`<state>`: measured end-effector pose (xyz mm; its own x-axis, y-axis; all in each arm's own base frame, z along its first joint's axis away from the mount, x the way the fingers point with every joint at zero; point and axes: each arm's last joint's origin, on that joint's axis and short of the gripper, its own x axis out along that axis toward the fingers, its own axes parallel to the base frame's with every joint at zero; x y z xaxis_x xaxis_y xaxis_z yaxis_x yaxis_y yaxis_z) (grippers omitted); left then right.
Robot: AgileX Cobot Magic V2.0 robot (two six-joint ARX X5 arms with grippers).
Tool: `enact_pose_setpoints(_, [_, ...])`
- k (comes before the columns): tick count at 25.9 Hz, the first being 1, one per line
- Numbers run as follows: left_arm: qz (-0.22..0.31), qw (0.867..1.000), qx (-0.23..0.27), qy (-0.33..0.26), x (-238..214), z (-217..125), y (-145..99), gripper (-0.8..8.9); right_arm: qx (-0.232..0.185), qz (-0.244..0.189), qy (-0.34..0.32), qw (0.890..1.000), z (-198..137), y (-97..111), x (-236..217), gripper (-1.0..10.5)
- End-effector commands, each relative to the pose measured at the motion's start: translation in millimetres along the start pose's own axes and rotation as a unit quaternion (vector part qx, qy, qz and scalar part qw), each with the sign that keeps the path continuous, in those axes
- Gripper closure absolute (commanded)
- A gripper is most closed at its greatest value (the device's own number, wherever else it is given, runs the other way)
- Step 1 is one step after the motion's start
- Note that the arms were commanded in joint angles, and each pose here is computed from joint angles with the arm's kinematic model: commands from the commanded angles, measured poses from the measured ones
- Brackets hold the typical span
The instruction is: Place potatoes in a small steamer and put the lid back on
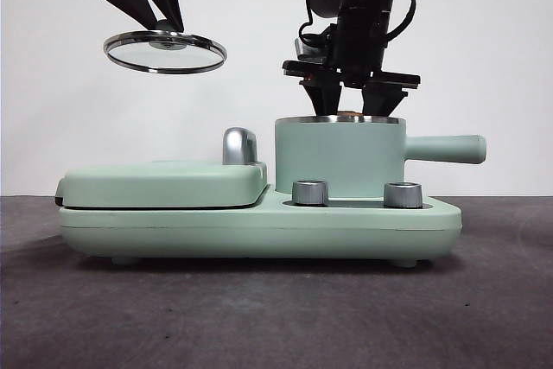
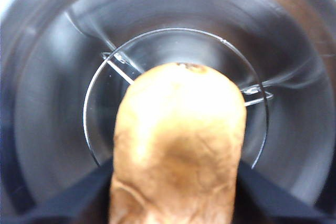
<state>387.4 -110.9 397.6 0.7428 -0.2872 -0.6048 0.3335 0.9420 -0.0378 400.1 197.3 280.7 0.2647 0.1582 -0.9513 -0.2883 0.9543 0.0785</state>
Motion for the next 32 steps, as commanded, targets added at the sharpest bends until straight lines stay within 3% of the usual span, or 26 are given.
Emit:
enact_pose_setpoints(1, [-0.004, 1.000, 0.003, -0.022, 0.0, 8.3, -3.9, 8.08, -0.009, 0.000, -0.002, 1.000, 4.2, 3.0, 5.4, 5.6])
enact_pose_setpoints(10, [-0.018, 1.000, 0.012, -0.017, 0.9, 7.3, -17.0, 8.08, -0.019, 0.003, -0.036, 0.999, -5.7, -0.8, -48.3, 5.3])
enact_pose_setpoints(16, [-0.032, 0.999, 0.023, -0.009, 1.3, 5.5, -32.0, 8.09, -0.028, -0.041, -0.061, 0.997, -37.9, -8.0, -120.5, 5.3])
enact_pose_setpoints(20, [-0.046, 0.998, 0.033, -0.008, 1.2, 4.7, -46.0, 8.09, -0.027, -0.040, -0.106, 0.993, -64.2, -11.7, -165.1, 5.3])
enact_pose_setpoints(24, [-0.068, 0.996, 0.049, -0.007, 0.5, 3.0, -68.1, 8.08, -0.029, -0.033, -0.126, 0.991, -113.1, -18.0, -193.9, 5.3])
enact_pose_setpoints(28, [-0.092, 0.993, 0.067, -0.015, 0.1, 2.0, -91.8, 8.09, -0.045, -0.014, -0.169, 0.984, -176.3, -20.0, -187.1, 5.3])
enact_pose_setpoints(32, [-0.113, 0.990, 0.081, -0.032, -0.5, 2.1, -113.3, 8.09, -0.018, 0.053, -0.219, 0.974, -240.8, -24.2, -165.1, 5.3])
